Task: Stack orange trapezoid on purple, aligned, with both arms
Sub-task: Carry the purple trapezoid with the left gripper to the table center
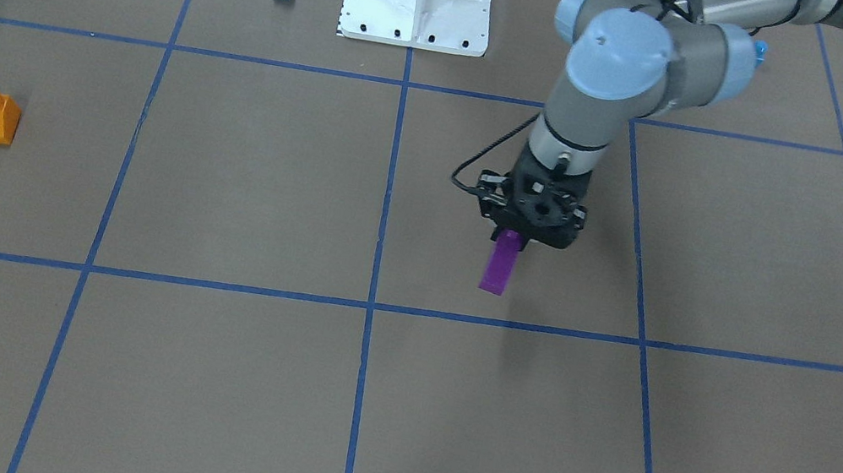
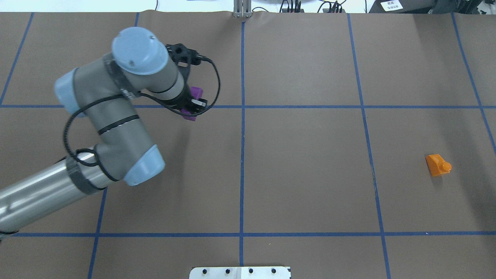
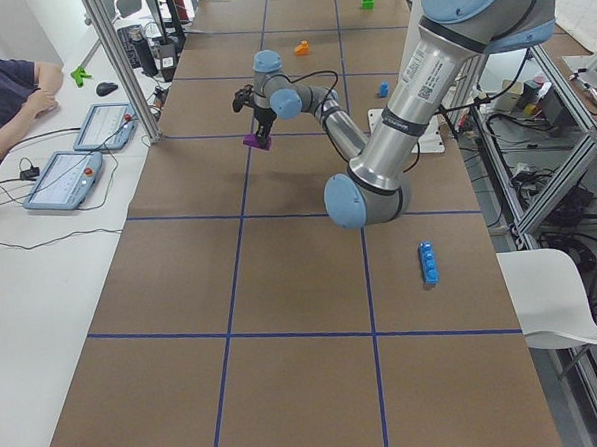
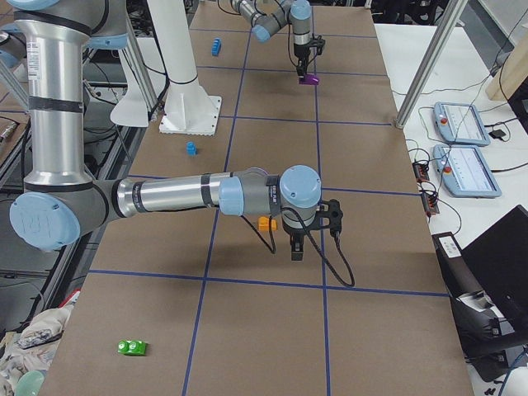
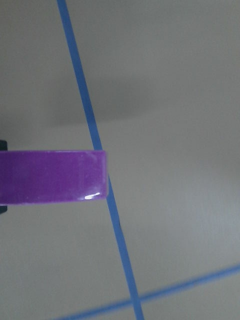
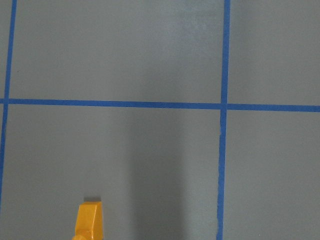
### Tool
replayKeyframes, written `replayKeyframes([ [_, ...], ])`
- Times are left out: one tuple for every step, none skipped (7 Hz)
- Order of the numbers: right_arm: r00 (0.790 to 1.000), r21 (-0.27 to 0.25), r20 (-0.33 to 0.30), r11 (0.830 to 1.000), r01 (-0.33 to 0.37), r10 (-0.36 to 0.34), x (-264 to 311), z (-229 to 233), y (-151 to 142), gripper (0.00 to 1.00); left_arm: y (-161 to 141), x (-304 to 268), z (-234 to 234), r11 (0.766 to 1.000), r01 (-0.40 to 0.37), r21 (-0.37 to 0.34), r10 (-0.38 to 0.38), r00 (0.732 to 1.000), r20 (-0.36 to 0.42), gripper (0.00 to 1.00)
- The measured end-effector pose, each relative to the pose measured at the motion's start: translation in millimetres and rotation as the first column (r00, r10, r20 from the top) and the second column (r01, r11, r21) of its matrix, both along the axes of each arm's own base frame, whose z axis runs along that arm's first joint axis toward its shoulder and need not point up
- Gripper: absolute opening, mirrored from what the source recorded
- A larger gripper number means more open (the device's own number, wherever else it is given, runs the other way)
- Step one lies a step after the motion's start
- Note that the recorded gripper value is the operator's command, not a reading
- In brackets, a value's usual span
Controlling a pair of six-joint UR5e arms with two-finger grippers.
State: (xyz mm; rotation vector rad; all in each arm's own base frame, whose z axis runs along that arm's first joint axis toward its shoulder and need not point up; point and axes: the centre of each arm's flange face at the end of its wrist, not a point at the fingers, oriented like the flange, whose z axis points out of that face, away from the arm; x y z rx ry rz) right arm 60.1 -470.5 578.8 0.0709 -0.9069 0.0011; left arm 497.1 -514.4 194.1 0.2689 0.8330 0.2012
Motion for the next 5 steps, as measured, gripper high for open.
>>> replayKeyframes([
  [1.000, 0.000, -0.001, 1.000, 0.009, -0.009, -4.5, -0.5, -0.9, 1.00, -1.6, 47.6, -31.6, 0.999, -0.029, 0.015, 0.029, 1.000, -0.003, 0.00],
  [1.000, -0.001, -0.001, 1.000, 0.014, -0.014, -7.5, -0.9, -1.5, 1.00, 3.0, 86.0, -43.0, 0.998, -0.051, 0.032, 0.052, 0.999, -0.005, 0.00],
  [1.000, -0.002, -0.001, 1.000, 0.015, -0.015, -8.7, -1.1, -1.8, 1.00, 5.1, 112.1, -42.0, 0.997, -0.058, 0.049, 0.058, 0.998, 0.002, 0.00],
  [1.000, -0.004, 0.000, 1.000, 0.014, -0.014, -9.2, -1.3, -1.9, 1.00, 3.5, 129.4, -41.0, 0.996, -0.067, 0.062, 0.067, 0.998, 0.012, 0.00],
  [1.000, -0.004, 0.002, 1.000, 0.015, -0.015, -9.6, -1.4, -2.0, 1.00, 2.7, 139.4, -39.6, 0.994, -0.081, 0.071, 0.079, 0.997, 0.025, 0.00],
])
